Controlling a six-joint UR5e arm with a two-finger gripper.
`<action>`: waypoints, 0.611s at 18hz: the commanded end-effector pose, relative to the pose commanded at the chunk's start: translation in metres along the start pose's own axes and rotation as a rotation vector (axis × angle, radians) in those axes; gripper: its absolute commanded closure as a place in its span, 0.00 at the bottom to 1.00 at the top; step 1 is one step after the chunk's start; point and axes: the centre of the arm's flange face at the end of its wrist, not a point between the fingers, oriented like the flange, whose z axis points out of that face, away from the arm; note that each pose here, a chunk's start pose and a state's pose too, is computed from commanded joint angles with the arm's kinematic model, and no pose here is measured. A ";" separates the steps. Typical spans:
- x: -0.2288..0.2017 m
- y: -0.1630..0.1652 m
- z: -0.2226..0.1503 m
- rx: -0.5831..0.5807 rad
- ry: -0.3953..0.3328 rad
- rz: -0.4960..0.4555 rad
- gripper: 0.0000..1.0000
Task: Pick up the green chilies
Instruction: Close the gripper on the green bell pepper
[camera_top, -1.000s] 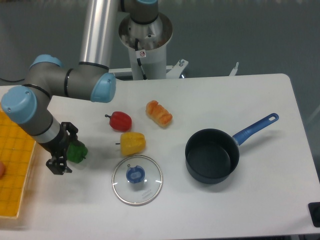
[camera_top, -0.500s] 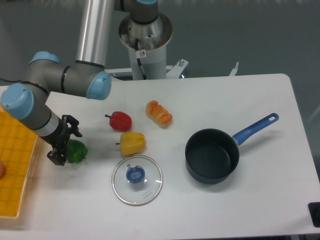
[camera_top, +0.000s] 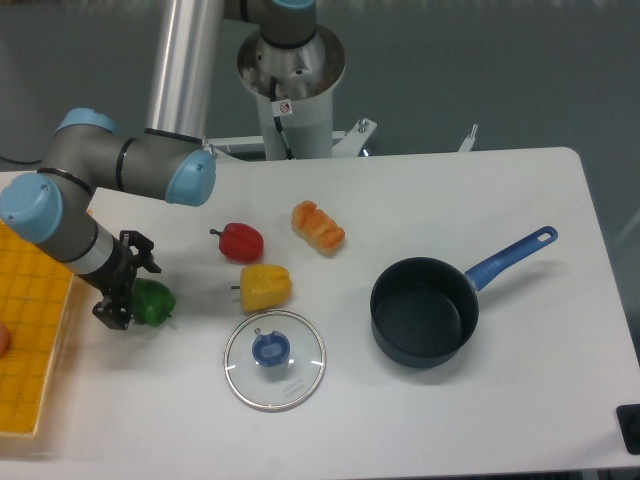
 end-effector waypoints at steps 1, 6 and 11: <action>-0.001 -0.002 0.003 0.000 0.004 -0.002 0.00; -0.001 -0.007 0.006 -0.010 0.006 0.000 0.00; -0.001 -0.010 0.010 -0.024 0.013 -0.005 0.28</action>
